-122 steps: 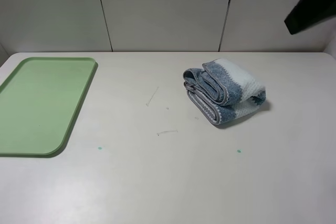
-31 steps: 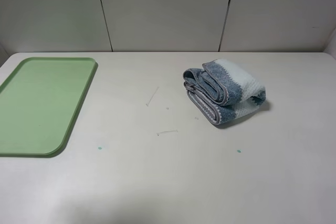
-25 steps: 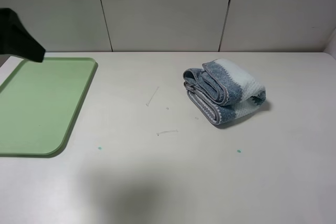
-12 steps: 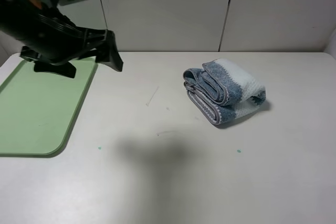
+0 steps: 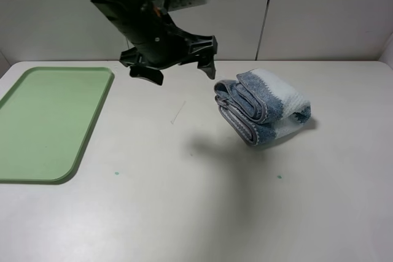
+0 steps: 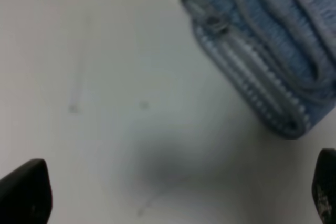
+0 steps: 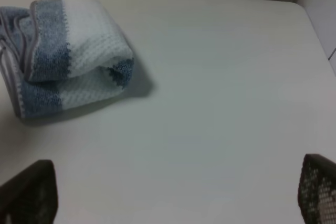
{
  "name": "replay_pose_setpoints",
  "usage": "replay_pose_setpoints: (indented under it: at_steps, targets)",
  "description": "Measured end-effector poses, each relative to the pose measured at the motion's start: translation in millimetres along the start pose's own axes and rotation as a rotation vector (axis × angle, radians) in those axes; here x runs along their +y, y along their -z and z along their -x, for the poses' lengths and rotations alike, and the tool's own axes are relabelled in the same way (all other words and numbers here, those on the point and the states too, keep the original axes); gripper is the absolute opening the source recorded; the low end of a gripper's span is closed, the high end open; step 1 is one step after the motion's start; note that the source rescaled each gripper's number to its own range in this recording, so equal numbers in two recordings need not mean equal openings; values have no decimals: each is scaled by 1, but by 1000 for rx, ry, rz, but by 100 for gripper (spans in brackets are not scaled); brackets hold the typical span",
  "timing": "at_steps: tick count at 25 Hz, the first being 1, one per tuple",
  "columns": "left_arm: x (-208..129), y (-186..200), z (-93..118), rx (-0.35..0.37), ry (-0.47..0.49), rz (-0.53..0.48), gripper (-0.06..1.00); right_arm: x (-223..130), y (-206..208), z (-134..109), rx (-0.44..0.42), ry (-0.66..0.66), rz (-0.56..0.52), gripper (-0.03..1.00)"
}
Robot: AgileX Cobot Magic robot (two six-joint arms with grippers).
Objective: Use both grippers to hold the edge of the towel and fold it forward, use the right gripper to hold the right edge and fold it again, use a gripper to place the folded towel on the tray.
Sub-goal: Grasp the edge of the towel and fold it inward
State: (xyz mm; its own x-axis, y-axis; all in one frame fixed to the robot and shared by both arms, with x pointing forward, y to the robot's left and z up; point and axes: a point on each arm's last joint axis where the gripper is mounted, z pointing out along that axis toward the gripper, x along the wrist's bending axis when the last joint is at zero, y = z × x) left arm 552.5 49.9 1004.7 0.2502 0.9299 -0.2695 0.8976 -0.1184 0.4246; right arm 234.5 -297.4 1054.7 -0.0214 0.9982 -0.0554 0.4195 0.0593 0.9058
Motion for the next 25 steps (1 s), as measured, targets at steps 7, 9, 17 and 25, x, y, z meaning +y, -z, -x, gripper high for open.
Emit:
replay_pose_setpoints:
  at_steps: [7, 9, 17, 25]
  targets:
    - [13, -49, 39, -33, 37, -13, 100, 0, 0, 0, 0, 0, 0, 100]
    - [17, -61, 48, -41, 58, -12, 100, 0, 0, 0, 0, 0, 0, 100]
    - [20, -102, 59, -23, 179, -16, 100, 0, 0, 0, 0, 0, 0, 100]
    - [16, -127, 57, 5, 251, -13, 100, 0, 0, 0, 0, 0, 0, 100]
